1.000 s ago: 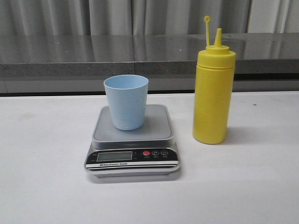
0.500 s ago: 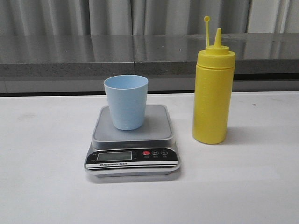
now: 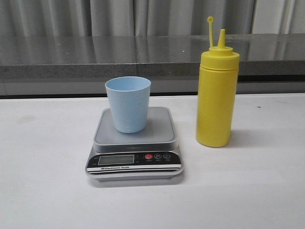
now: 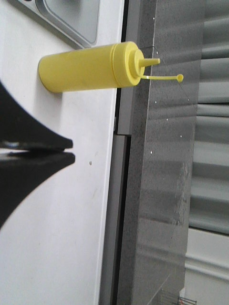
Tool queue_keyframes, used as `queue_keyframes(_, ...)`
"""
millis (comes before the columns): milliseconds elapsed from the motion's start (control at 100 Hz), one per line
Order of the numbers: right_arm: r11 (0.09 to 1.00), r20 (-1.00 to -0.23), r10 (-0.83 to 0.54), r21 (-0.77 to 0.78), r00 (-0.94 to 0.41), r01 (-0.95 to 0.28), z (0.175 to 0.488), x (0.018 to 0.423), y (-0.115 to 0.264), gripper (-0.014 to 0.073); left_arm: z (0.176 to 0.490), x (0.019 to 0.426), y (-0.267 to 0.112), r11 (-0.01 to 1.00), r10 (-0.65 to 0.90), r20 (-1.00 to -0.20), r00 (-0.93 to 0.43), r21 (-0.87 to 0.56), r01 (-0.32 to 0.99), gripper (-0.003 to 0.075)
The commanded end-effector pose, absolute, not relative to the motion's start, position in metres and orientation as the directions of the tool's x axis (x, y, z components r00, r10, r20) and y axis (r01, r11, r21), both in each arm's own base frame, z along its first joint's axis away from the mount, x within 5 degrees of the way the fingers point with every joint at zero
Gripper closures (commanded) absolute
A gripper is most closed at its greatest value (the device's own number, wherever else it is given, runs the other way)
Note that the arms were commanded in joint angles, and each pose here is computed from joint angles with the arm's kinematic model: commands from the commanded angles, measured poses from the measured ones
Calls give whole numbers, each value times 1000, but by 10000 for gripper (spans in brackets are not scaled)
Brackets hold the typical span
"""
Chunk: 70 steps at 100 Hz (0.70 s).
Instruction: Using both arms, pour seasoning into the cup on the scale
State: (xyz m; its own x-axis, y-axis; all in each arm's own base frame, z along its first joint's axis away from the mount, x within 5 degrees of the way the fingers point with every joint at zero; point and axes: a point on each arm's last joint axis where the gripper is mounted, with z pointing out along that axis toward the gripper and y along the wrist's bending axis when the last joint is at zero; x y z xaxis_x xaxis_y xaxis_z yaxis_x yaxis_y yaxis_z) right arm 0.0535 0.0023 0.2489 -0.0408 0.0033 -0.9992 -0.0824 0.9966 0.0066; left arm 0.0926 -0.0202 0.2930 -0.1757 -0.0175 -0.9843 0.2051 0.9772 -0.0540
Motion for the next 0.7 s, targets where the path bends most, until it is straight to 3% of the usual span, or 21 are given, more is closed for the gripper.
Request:
queue_keyframes(0,998,-998,-12,-17,66,-62,253,48,1,715,310,94,-19,978,-50,-996,-74,-64,198,738)
queue_keyframes(420,999,-1000,0,0,7,-49,217,52,1,715,310,94,-19,978,-50,-996,-75,-64,198,738)
queue_keyframes(690,997,-999,-28,-32,45,-76,205,55,4,715,310,94,-19,978,-50,-996,-75,-64,198,738)
